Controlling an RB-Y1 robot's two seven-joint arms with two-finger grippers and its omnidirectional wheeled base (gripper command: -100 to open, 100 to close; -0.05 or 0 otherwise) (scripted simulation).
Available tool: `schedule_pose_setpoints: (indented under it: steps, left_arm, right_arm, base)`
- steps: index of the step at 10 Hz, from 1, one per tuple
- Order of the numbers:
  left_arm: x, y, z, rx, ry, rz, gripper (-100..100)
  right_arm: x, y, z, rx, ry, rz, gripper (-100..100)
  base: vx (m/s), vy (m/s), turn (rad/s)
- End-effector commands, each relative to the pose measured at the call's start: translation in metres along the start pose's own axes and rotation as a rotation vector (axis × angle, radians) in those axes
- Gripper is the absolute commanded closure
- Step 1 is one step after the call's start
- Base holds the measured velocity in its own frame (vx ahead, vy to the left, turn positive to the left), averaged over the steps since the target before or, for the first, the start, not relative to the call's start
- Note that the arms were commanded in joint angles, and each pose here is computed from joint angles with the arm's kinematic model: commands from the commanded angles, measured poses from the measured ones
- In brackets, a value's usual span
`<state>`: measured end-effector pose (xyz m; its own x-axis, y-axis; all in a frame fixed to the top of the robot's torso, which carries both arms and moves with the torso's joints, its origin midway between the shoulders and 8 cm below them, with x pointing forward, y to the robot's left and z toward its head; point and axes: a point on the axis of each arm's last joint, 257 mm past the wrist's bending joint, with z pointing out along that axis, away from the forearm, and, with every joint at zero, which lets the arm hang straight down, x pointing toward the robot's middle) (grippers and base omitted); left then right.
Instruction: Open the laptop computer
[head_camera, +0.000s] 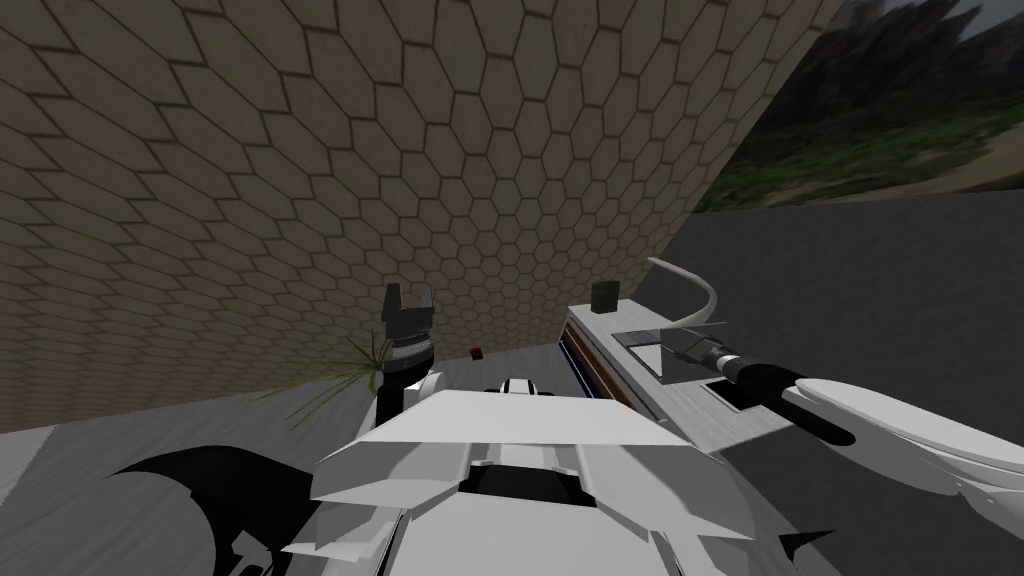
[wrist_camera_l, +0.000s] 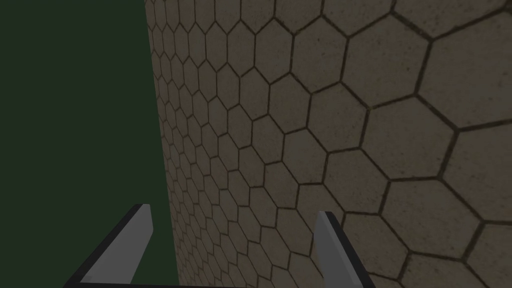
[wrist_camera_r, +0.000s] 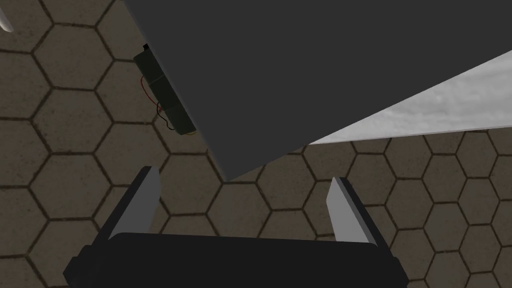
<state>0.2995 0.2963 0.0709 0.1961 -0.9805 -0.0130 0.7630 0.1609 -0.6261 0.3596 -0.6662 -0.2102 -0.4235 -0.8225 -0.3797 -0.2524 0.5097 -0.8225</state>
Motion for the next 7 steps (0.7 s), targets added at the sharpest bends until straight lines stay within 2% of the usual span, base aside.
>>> schedule_pose_setpoints:
  steps: [1,3,4,5,7]
  left_arm:
    - [0.000,0.000,0.000,0.000,0.000,0.000,0]
    - [0.000,0.000,0.000,0.000,0.000,0.000,0]
    - [0.000,0.000,0.000,0.000,0.000,0.000,0]
    - [0.000,0.000,0.000,0.000,0.000,0.000,0]
    - [0.000,0.000,0.000,0.000,0.000,0.000,0]
  right_arm:
    - [0.015,-0.009,0.000,0.011,0.033,-0.006,-100]
    - [0.012,-0.007,0.000,0.009,0.026,-0.004,-100]
    - [0.012,-0.007,0.000,0.010,0.026,-0.004,100]
    - [0.024,-0.002,-0.006,-0.029,0.049,-0.027,100]
    - [0.036,0.002,-0.012,-0.067,0.072,-0.049,100]
  base:
    - [0.086,0.058,-0.008]
    - [0.023,0.017,0.000]
    - [0.000,0.000,0.000]
    - [0.078,0.028,-0.028]
    - [0.150,0.062,-0.024]
